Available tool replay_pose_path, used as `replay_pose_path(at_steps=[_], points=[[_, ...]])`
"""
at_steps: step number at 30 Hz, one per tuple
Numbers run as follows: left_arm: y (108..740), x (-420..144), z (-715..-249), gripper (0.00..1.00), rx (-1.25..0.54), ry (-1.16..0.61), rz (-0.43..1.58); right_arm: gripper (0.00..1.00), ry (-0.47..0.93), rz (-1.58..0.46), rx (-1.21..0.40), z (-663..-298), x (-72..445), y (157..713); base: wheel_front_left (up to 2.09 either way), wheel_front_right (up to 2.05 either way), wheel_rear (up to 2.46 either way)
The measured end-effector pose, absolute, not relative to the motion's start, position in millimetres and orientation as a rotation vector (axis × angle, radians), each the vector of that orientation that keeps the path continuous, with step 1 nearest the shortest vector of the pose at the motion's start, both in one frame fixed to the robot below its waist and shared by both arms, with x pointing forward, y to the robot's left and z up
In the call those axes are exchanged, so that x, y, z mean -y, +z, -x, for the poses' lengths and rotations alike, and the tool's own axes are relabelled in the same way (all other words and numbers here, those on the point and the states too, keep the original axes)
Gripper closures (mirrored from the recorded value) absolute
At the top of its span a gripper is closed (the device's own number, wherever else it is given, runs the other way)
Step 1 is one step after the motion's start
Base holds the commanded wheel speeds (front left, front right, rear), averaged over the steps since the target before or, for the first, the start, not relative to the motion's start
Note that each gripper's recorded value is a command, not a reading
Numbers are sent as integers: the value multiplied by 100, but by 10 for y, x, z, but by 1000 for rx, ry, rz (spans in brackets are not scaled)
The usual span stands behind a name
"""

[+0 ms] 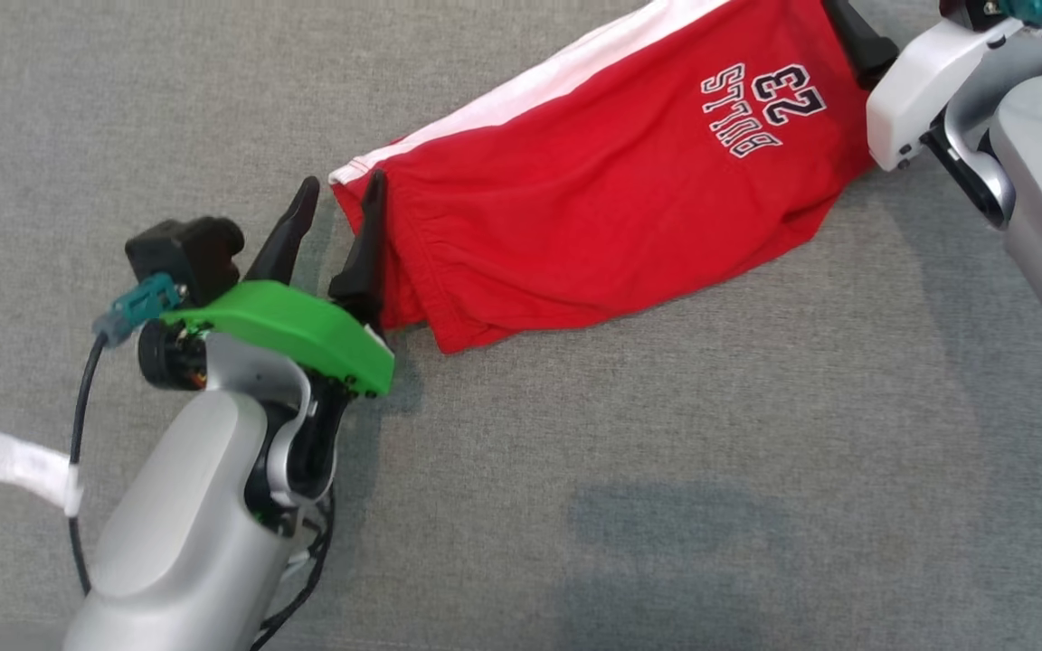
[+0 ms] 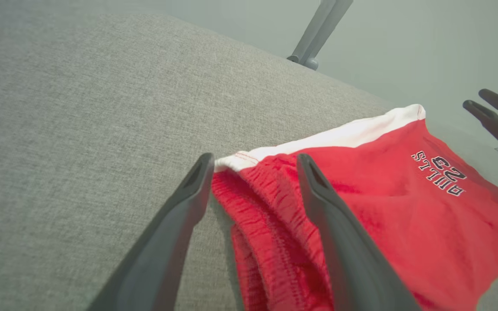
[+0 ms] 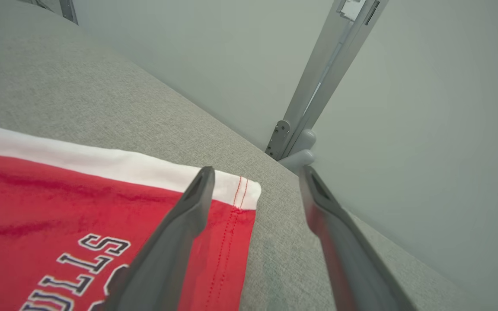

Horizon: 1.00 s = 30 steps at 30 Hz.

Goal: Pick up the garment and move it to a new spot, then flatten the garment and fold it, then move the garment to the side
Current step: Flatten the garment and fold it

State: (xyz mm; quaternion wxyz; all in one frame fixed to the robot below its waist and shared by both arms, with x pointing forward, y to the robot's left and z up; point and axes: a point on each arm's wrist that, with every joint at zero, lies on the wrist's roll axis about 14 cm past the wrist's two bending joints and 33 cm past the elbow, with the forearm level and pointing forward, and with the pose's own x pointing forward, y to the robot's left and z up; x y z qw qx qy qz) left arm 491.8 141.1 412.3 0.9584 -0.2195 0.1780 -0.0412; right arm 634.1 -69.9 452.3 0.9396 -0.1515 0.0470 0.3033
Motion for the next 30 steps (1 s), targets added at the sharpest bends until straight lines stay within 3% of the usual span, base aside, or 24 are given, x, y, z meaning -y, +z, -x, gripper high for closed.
replay_pose_path(at_steps=[8,17,30], points=[[4322,-1380,-4588,0,-264,-150,257,0,530,210,-28,-6123,1013,4850,0,0,0],[4529,-1322,-4221,0,-147,-204,136,0,488,200,-134,-5657,1216,4611,0,0,0],[4558,-1499,-4036,0,-111,-118,168,0,477,182,-339,-5829,1031,4285,0,0,0]])
